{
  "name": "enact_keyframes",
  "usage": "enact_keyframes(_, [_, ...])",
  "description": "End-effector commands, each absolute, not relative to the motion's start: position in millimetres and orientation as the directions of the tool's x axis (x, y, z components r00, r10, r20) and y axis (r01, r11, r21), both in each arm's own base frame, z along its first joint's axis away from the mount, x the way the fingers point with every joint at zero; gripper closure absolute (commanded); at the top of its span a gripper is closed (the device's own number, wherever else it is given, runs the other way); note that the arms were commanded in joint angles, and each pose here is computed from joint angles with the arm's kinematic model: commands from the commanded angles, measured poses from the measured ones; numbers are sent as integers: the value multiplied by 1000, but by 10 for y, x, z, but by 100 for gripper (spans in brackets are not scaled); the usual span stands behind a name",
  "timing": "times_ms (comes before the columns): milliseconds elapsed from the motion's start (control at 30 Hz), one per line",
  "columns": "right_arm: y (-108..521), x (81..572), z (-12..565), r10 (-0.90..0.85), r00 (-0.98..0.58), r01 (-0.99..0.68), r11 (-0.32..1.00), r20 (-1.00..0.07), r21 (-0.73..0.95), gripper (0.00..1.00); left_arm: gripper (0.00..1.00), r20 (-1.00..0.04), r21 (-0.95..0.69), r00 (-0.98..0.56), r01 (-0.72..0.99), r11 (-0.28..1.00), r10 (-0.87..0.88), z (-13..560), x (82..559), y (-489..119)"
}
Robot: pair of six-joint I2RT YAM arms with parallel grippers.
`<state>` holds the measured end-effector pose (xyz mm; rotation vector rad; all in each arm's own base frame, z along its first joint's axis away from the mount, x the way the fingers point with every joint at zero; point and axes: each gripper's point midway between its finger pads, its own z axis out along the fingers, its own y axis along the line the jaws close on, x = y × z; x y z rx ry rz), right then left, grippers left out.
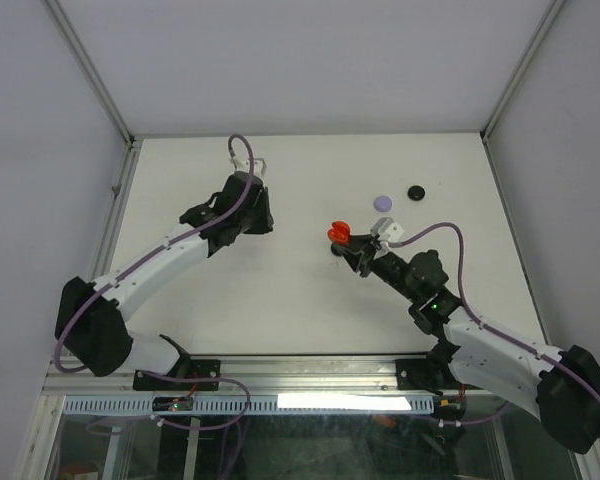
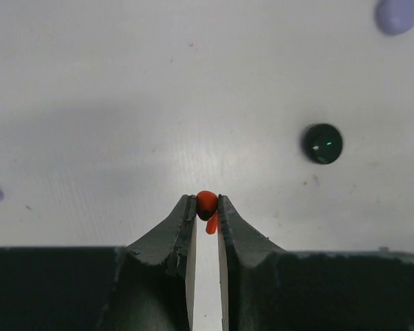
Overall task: Insert the wireless bluetooth earbuds into the charging case
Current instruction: Pick up the earbud from the center of the board, then place the earbud in the charging case.
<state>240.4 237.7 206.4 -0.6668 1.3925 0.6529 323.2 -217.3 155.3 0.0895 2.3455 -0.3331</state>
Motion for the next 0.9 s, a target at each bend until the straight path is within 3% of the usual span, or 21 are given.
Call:
enact_keyframes(0, [2493, 2392, 2541, 126, 166, -784, 619, -978, -53, 100, 88, -809, -330, -575, 278, 902, -118, 2203, 3278, -2348])
enact_keyframes(333, [2594, 2321, 2772, 203, 209, -821, 568, -957, -59, 100, 87, -874, -472, -404, 579, 664, -269, 3155, 2927, -2710])
enact_keyframes(567, [2652, 2258, 2954, 249, 241, -843, 533, -938, -75, 100, 87, -910, -406, -282, 755, 514, -304, 3597, 2578, -2909])
enact_keyframes(867, [2699, 2207, 3128, 316, 271, -860, 505, -909, -81, 100, 87, -927, -325, -221, 877, 353, -303, 3724, 2240, -3145])
